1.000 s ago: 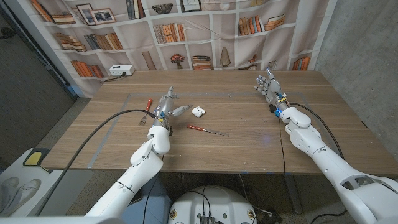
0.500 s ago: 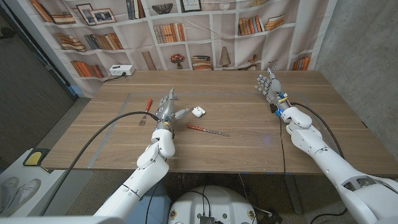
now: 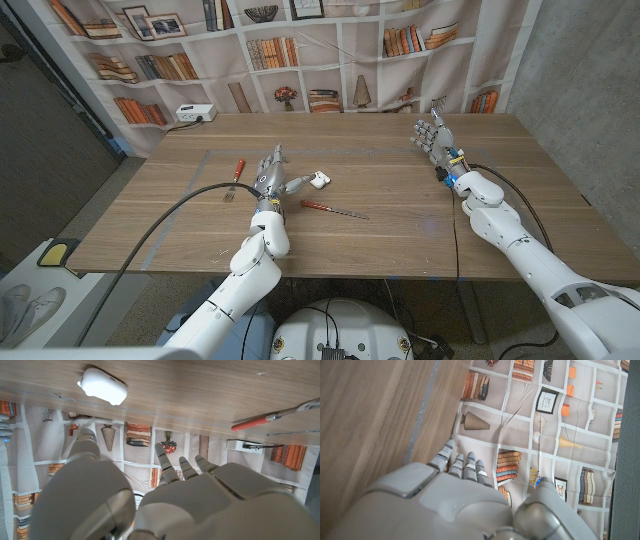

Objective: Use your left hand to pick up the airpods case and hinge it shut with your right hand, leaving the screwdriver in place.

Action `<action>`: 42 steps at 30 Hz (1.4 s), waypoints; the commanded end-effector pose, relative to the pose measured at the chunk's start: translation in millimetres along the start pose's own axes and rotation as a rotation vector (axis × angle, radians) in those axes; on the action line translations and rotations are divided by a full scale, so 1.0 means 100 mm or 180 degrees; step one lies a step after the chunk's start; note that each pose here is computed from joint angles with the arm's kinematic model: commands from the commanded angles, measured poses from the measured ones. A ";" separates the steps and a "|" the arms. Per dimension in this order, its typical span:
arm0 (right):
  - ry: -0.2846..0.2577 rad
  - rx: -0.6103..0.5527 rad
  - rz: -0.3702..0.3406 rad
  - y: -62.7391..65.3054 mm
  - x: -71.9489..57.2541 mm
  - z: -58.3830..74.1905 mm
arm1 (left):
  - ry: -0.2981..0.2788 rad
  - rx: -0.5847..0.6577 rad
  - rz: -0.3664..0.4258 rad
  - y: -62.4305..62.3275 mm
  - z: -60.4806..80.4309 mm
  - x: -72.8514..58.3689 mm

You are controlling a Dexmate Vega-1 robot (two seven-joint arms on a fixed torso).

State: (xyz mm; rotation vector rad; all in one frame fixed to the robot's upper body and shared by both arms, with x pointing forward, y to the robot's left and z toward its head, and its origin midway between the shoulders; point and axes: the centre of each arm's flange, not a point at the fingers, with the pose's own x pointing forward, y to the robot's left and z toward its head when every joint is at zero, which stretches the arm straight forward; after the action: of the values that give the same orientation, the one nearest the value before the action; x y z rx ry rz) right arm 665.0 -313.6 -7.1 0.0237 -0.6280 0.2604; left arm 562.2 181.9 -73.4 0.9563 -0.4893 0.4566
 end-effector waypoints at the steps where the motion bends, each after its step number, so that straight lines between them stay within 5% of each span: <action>1: 0.0003 -0.0019 0.0000 -0.01 -0.01 0.01 | 0.0210 0.0038 0.0189 -0.11 0.06 -0.08; 42: -0.0064 0.0047 0.0070 0.04 0.10 0.02 | 0.0308 0.0168 -0.0057 -0.33 0.17 -0.04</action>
State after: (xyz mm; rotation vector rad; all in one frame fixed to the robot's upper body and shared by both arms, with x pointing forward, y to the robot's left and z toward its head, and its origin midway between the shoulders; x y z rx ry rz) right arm 670.0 -310.0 -1.8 0.0283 -0.6426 0.2818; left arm 570.5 152.9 -90.0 0.9635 -0.3989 0.5083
